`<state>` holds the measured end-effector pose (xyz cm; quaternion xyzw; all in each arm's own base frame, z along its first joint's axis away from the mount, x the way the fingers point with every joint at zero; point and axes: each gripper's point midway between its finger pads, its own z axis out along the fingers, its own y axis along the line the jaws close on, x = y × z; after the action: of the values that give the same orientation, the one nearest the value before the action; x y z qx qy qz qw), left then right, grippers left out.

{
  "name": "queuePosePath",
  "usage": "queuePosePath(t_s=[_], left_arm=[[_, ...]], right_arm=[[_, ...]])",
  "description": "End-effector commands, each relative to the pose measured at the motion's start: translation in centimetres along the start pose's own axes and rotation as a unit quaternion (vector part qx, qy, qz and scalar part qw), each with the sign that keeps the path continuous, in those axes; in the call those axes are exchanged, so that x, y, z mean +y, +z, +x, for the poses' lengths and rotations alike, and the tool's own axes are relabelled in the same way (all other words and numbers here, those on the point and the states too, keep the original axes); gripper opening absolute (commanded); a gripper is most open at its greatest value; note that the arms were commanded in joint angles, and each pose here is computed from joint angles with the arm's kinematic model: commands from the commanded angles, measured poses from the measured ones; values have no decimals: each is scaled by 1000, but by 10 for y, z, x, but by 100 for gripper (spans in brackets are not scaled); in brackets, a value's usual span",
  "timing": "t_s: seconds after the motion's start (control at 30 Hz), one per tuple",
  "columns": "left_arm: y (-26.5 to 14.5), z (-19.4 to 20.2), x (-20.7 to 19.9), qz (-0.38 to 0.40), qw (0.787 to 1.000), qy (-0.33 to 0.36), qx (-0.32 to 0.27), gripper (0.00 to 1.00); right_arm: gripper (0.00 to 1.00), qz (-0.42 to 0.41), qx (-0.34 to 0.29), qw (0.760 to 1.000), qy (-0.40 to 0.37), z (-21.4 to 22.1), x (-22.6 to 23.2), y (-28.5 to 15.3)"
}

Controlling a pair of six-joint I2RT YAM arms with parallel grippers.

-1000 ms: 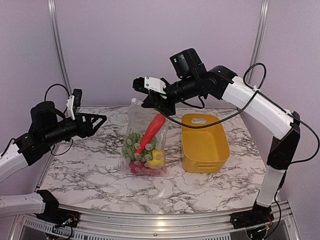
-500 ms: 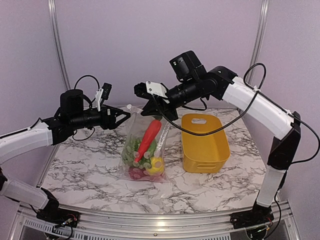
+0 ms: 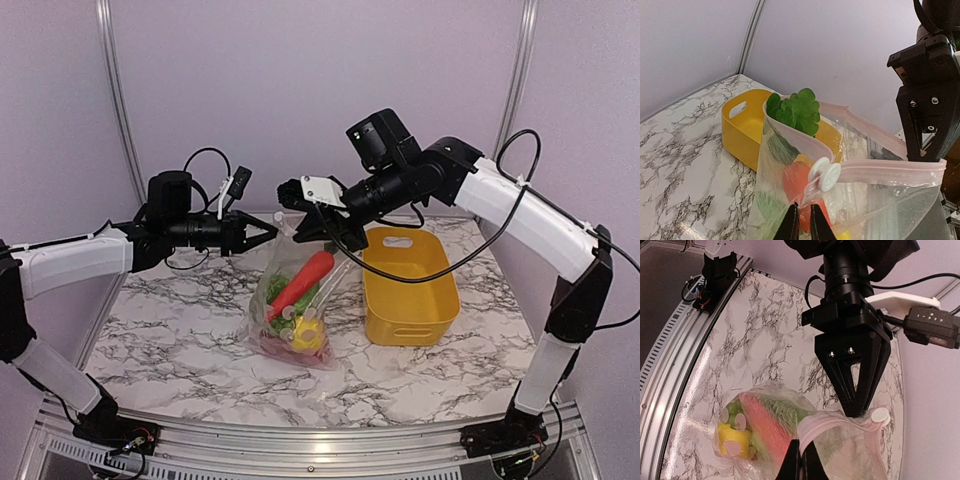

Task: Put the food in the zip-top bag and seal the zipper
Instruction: Pass from the right arm to the left, then adjust the fake vegetable in the zipper food storage bag.

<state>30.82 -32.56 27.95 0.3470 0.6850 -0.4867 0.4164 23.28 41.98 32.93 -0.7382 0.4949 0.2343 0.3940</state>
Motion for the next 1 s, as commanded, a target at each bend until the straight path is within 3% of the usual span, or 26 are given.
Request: queuePosePath(t_s=[0.0,0.1,0.3,0.43,0.47,0.57,0.63,0.73,0.97], left_arm=[[-4,-13,-10,19,999,26,-25,7],[-8,-16,-11,13,999,29,-34,0],[-30,-34,-7,-63,996,39,-60,0],[-73,-62,-21,-131,980,75,-133,0],[-79,-62,-19,-148,975,78,-143,0],[-80,-52,-16,-151,976,68,-140,0],[-74,-47,-16,-136,980,57,-132,0],[-70,-39,-12,-135,982,48,-125,0],[-77,-33,-12,-151,980,56,-117,0]], right_arm=[[0,13,-4,1000,-8,-7,1,-10],[0,15,0,1000,-6,-5,-1,-9],[0,69,35,997,14,14,-24,-12],[4,125,22,991,44,18,-56,-43],[7,127,12,991,47,17,-59,-50],[37,118,2,991,56,21,-60,-53],[47,114,4,991,63,25,-61,-50],[52,120,-11,989,86,29,-71,-52],[48,182,14,971,157,84,-127,-57]])
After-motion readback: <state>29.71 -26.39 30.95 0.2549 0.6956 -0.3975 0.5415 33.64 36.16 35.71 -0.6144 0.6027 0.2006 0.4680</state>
